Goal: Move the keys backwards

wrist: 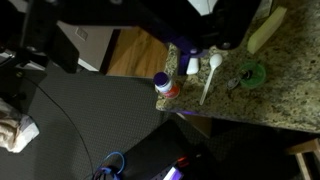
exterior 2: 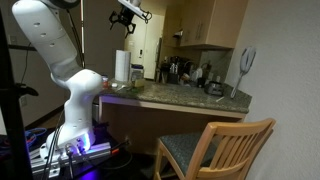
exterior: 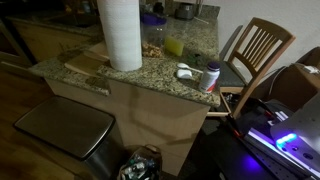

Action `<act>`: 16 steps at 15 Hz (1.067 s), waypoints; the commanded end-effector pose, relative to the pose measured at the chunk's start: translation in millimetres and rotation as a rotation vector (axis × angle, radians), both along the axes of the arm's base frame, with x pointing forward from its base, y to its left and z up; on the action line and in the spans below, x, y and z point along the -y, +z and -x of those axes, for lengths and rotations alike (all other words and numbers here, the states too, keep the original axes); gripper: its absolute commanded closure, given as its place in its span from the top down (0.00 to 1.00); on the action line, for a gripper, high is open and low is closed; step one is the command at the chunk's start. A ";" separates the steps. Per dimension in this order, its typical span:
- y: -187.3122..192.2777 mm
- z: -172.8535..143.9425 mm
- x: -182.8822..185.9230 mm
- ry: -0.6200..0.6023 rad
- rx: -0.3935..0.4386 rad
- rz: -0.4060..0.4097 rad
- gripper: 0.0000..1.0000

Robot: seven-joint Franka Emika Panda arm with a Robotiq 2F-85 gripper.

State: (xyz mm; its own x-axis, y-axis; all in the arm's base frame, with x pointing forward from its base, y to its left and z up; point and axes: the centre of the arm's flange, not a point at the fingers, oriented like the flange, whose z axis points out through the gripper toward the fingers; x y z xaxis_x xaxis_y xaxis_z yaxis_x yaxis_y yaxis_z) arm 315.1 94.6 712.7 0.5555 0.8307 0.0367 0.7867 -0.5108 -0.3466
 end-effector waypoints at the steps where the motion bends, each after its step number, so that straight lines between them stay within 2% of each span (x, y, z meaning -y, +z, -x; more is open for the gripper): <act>1: -75.7 -3.8 -31.1 0.048 -0.087 0.098 1.00; 4: -125.6 -8.7 -57.1 0.017 -0.028 0.192 1.00; 7: -165.0 -21.6 -69.5 -0.067 0.116 0.276 1.00; 11: -203.5 -51.9 -68.8 -0.229 0.261 0.329 1.00; 13: -202.9 -60.8 -62.0 -0.316 0.231 0.288 1.00; 14: -197.0 -52.9 -69.6 -0.248 0.232 0.303 1.00; 16: -199.1 -57.0 -63.4 -0.288 0.225 0.303 1.00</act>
